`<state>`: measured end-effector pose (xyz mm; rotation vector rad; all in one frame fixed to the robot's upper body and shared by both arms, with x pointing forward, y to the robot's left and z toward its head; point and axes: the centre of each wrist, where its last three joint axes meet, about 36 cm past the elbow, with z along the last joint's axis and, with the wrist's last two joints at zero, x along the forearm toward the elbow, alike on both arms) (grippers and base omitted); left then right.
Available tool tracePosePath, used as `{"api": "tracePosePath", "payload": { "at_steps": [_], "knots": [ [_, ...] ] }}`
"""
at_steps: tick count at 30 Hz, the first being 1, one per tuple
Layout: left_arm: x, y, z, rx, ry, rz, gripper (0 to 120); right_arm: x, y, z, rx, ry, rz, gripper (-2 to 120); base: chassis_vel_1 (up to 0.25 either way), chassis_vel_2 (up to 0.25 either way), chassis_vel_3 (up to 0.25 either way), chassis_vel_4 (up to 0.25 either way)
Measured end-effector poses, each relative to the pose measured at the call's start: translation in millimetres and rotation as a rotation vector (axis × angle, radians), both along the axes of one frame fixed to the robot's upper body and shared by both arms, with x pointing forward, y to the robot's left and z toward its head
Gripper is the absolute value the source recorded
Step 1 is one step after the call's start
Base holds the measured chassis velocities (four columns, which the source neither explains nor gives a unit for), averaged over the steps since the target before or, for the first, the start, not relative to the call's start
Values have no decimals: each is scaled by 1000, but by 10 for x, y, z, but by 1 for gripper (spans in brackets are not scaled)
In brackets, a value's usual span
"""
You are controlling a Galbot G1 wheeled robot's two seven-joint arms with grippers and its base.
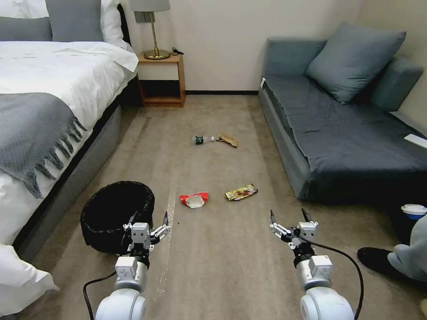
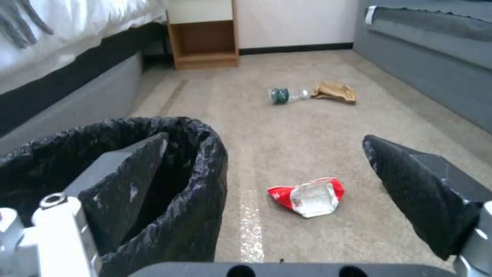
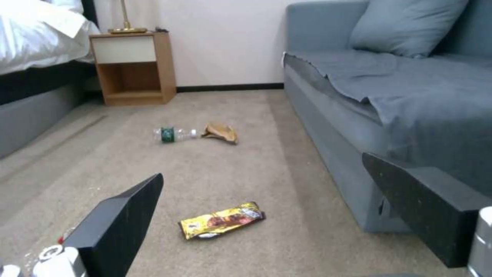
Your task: Pick up the trash bin, then pick up the garbage on the floor and place it into the trash bin.
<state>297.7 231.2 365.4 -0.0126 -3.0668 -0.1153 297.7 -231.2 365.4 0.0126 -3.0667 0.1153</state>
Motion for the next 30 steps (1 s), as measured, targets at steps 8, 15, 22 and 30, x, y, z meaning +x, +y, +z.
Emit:
{"api": "tracePosePath", "payload": {
  "at_steps": [8, 15, 22, 30],
  "knots": [
    [0, 0, 0, 0, 0, 0, 100, 0, 0, 0, 0, 0, 0, 100, 0, 0, 0, 0],
    [0, 0, 0, 0, 0, 0, 100, 0, 0, 0, 0, 0, 0, 100, 0, 0, 0, 0],
    [0, 0, 0, 0, 0, 0, 100, 0, 0, 0, 0, 0, 0, 100, 0, 0, 0, 0],
    [110, 108, 207, -27, 27, 71, 100, -17, 28, 117, 31, 36, -28, 100, 0, 0, 0, 0]
  ]
}}
